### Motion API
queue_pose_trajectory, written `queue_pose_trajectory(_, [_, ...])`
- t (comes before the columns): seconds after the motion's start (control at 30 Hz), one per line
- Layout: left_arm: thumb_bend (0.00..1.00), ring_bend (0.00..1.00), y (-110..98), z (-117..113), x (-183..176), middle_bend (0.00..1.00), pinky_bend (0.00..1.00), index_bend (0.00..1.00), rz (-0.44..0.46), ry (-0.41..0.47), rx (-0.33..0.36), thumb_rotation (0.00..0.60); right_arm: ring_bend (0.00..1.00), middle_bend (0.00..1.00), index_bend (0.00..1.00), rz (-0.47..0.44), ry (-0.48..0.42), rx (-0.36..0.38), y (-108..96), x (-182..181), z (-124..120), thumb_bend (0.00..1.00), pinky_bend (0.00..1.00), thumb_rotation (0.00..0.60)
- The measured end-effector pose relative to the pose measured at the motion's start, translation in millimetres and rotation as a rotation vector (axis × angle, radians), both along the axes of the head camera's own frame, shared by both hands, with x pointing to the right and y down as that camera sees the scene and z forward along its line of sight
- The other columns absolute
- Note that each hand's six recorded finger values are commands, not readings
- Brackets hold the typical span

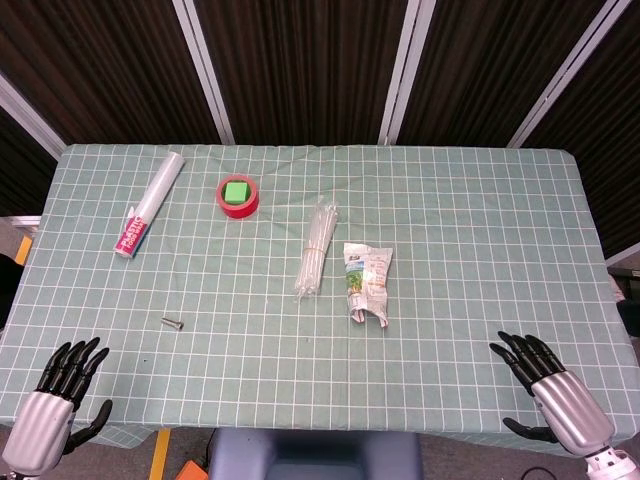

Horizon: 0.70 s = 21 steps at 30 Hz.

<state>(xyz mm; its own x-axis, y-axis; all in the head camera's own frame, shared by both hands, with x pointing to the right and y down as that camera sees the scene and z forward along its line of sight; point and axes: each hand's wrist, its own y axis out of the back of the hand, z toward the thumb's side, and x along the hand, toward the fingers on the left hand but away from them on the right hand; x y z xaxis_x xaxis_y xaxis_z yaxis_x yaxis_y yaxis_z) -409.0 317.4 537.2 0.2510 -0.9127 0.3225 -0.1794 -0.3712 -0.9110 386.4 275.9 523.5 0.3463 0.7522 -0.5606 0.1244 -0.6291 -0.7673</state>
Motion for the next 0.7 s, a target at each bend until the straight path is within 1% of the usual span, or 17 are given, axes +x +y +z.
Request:
queue_pose_trajectory(0.13, [0.41, 0.0, 0.2, 4.4, 2.8, 0.0, 0.06, 0.01, 0.011, 0.003, -0.015, 0.6, 0.0, 0.0, 0.0, 0.0, -0.002, -0.001, 0.2, -0.2, -0.2, 0.24, 0.0, 0.6])
queue_pose_trajectory(0.17, [0.41, 0.0, -0.5, 7.1, 4.8, 0.02, 0.08, 0.01, 0.019, 0.008, -0.021, 0.6, 0.0, 0.0, 0.0, 0.0, -0.002, -0.001, 0.3, -0.2, -0.3, 0.24, 0.0, 0.6])
queue_pose_trajectory(0.2, [0.41, 0.04, -1.7, 9.9, 6.5, 0.07, 0.13, 0.02, 0.024, 0.014, -0.025, 0.6, 0.0, 0.0, 0.0, 0.001, -0.003, 0.0, 0.4, -0.4, -0.6, 0.24, 0.0, 0.6])
queue_pose_trajectory(0.27, [0.42, 0.21, -6.4, 19.1, 9.8, 0.24, 0.36, 0.04, 0.033, 0.015, -0.029, 0.6, 0.0, 0.0, 0.0, 0.001, -0.003, 0.004, 0.1, -0.7, -1.2, 0.24, 0.0, 0.6])
queue_pose_trajectory(0.3, [0.42, 0.4, -10.1, 23.9, 10.9, 0.41, 0.56, 0.06, 0.037, 0.01, -0.025, 0.6, 0.0, 0.0, 0.0, 0.0, -0.003, 0.006, 0.2, -1.1, -1.0, 0.24, 0.0, 0.6])
queue_pose_trajectory(0.33, [0.43, 0.53, -14.3, 29.3, 11.9, 0.54, 0.7, 0.08, 0.042, 0.003, -0.02, 0.6, 0.0, 0.0, 0.0, -0.002, -0.002, 0.006, 0.5, -1.4, -0.6, 0.24, 0.0, 0.6])
queue_pose_trajectory(0.37, [0.43, 0.6, -19.6, 36.8, 12.9, 0.6, 0.76, 0.09, 0.046, -0.007, -0.018, 0.6, 0.0, 0.0, 0.0, -0.002, -0.001, 0.005, 0.7, -1.5, -0.3, 0.24, 0.0, 0.6])
queue_pose_trajectory(0.4, [0.43, 0.72, -23.6, 42.0, 13.8, 0.73, 0.86, 0.12, 0.047, -0.012, -0.016, 0.6, 0.0, 0.0, 0.0, -0.002, -0.001, 0.005, 0.8, -1.5, -0.2, 0.24, 0.0, 0.6])
queue_pose_trajectory(0.43, [0.43, 0.78, -26.9, 46.1, 14.7, 0.78, 0.9, 0.13, 0.047, -0.016, -0.015, 0.6, 0.0, 0.0, 0.0, -0.003, -0.001, 0.005, 0.8, -1.6, 0.0, 0.24, 0.0, 0.6])
queue_pose_trajectory(0.47, [0.43, 0.9, -29.5, 50.0, 15.4, 0.91, 0.97, 0.18, 0.047, -0.018, -0.019, 0.6, 0.0, 0.0, 0.0, -0.003, 0.0, 0.004, 0.9, -1.6, 0.2, 0.24, 0.0, 0.6])
queue_pose_trajectory(0.5, [0.43, 0.97, -30.9, 53.1, 16.0, 0.98, 1.0, 0.23, 0.046, -0.017, -0.025, 0.6, 0.0, 0.0, 0.0, -0.004, 0.002, 0.004, 0.9, -1.7, 0.9, 0.24, 0.0, 0.6])
queue_pose_trajectory(0.53, [0.43, 0.99, -33.1, 57.2, 16.9, 1.0, 1.0, 0.26, 0.046, -0.014, -0.035, 0.6, 0.0, 0.0, 0.0, -0.005, 0.005, 0.003, 1.0, -1.8, 1.6, 0.24, 0.0, 0.6])
queue_pose_trajectory(0.63, [0.43, 1.0, -48.1, 81.2, 20.5, 1.0, 1.0, 0.35, 0.043, -0.013, -0.077, 0.6, 0.0, 0.0, 0.0, -0.01, 0.018, 0.003, 1.6, -2.6, 4.6, 0.24, 0.0, 0.6])
queue_pose_trajectory(0.7, [0.43, 1.0, -59.6, 103.0, 22.5, 1.0, 1.0, 0.4, 0.043, -0.034, -0.104, 0.6, 0.0, 0.0, 0.0, -0.015, 0.028, 0.004, 2.5, -3.6, 6.5, 0.24, 0.0, 0.6])
